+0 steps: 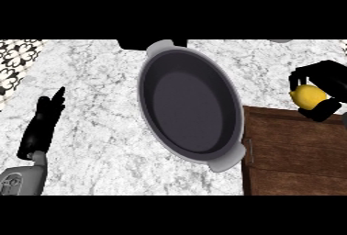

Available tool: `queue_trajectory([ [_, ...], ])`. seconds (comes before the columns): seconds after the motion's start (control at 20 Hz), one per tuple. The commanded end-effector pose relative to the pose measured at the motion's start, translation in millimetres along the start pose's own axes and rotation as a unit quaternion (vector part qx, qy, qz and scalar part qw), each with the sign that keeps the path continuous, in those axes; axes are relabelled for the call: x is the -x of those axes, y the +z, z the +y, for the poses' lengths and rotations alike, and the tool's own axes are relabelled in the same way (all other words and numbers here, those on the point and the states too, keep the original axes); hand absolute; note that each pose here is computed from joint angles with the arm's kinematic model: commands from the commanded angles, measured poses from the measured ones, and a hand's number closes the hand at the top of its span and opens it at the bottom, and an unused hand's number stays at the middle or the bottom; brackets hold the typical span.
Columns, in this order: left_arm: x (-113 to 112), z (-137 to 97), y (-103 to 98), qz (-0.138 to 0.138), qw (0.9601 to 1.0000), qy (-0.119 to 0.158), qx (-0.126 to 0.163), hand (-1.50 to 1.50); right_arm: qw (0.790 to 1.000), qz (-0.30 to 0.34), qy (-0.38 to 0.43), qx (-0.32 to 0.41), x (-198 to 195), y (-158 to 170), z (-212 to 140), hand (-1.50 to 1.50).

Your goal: Pick the lemon from the tray and place it in the pot

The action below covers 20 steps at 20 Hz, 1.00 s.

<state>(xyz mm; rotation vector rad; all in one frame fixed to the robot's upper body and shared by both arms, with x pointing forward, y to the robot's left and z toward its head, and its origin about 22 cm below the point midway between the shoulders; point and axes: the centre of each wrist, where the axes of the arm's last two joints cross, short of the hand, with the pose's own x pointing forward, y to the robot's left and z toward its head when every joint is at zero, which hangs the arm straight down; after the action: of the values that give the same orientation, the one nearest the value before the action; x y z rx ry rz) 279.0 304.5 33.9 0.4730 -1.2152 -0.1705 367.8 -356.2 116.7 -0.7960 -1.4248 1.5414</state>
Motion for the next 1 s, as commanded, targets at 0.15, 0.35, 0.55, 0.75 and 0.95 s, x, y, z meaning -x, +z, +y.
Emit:
queue_trajectory([
  [0.15, -6, 3, -2, 0.009, 0.9998, -0.008, -0.014, 0.0, 0.977, -0.114, -0.067, 0.165, 28, -10, -60, 1.5],
  [0.35, 5, 11, -1, 0.028, 0.9993, -0.005, -0.026, 0.0, 0.94, -0.2, -0.147, 0.234, 27, -20, -75, 1.5],
  [0.55, 5, 24, -3, 0.025, 0.9995, 0.004, -0.021, 0.0, 0.905, -0.256, -0.195, 0.278, 22, -24, -116, 1.5],
  [0.75, 7, 21, 4, 0.029, 0.9993, 0.003, -0.025, 0.0, 0.9, -0.277, -0.187, 0.279, 7, -36, -139, 1.5],
  [0.95, 17, 20, 4, 0.025, 0.9993, 0.007, -0.026, 0.0, 0.902, -0.305, -0.19, 0.239, -25, -43, -177, 1.5],
])
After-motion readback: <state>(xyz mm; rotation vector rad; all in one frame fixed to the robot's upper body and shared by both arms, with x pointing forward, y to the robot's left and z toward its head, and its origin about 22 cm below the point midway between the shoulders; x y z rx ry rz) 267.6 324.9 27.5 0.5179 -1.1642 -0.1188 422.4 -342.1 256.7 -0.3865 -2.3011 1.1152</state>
